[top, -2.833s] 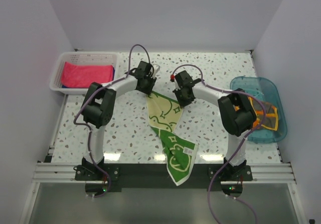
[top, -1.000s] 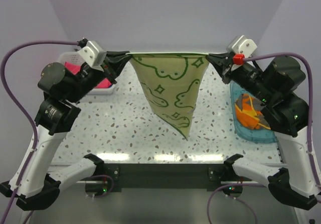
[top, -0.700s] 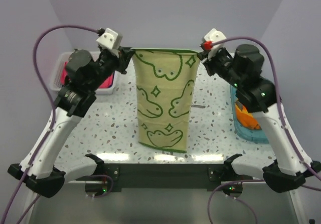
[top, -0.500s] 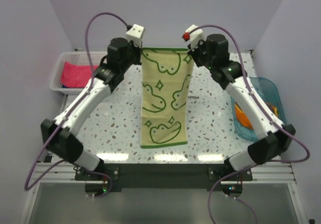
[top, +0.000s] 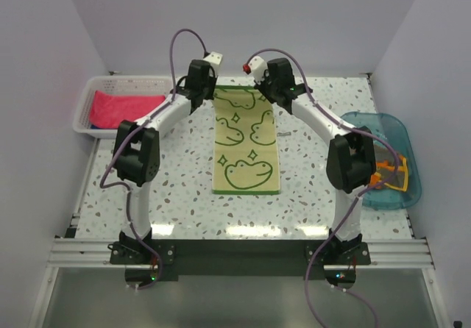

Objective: Fold and stack the towels
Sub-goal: Fold the towel

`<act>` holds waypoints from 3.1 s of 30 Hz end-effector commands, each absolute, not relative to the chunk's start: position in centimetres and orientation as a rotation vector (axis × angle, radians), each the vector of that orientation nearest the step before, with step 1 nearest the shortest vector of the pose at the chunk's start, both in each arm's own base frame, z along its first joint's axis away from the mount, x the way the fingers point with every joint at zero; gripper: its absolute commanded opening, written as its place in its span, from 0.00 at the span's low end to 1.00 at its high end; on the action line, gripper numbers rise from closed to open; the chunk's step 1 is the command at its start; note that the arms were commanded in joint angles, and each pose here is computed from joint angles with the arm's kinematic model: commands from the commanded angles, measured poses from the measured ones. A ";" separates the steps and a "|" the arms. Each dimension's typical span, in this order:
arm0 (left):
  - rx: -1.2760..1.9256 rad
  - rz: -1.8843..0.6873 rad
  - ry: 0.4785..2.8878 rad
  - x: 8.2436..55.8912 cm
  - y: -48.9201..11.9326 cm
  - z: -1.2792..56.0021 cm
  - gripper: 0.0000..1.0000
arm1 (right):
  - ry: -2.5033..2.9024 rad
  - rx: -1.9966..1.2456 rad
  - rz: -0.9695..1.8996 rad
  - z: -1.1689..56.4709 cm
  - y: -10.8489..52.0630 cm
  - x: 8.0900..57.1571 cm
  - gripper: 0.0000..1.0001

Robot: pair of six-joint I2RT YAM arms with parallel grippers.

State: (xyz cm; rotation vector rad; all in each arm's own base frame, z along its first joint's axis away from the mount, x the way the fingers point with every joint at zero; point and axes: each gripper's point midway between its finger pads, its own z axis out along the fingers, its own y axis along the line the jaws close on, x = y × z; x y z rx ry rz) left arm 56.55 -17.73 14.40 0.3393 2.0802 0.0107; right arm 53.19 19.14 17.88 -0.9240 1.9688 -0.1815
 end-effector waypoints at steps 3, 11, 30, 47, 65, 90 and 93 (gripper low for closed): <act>0.301 0.030 1.931 56.4 -14.9 20.3 0.00 | 1.950 -0.863 -0.264 21.1 15.6 53.7 0.00; 0.319 -0.194 2.045 49.7 -16.3 19.1 0.00 | 2.178 -0.866 -0.165 17.1 13.9 46.4 0.00; 0.248 -0.365 2.336 38.2 -16.4 12.5 0.00 | 2.469 -0.879 0.006 13.7 13.6 36.5 0.00; 0.229 -0.381 2.378 32.7 -16.1 11.8 0.00 | 2.609 -0.757 0.015 12.1 13.3 31.2 0.00; 0.245 -0.329 2.546 28.2 -17.1 4.0 0.00 | 2.790 -0.724 0.127 5.5 14.1 28.2 0.00; 0.237 -0.293 2.505 28.7 -16.9 7.3 0.00 | 2.728 -0.637 0.085 9.2 13.6 28.5 0.00; 0.244 -0.306 2.500 28.4 -17.0 7.6 0.00 | 2.761 -0.608 0.099 8.5 13.6 27.8 0.00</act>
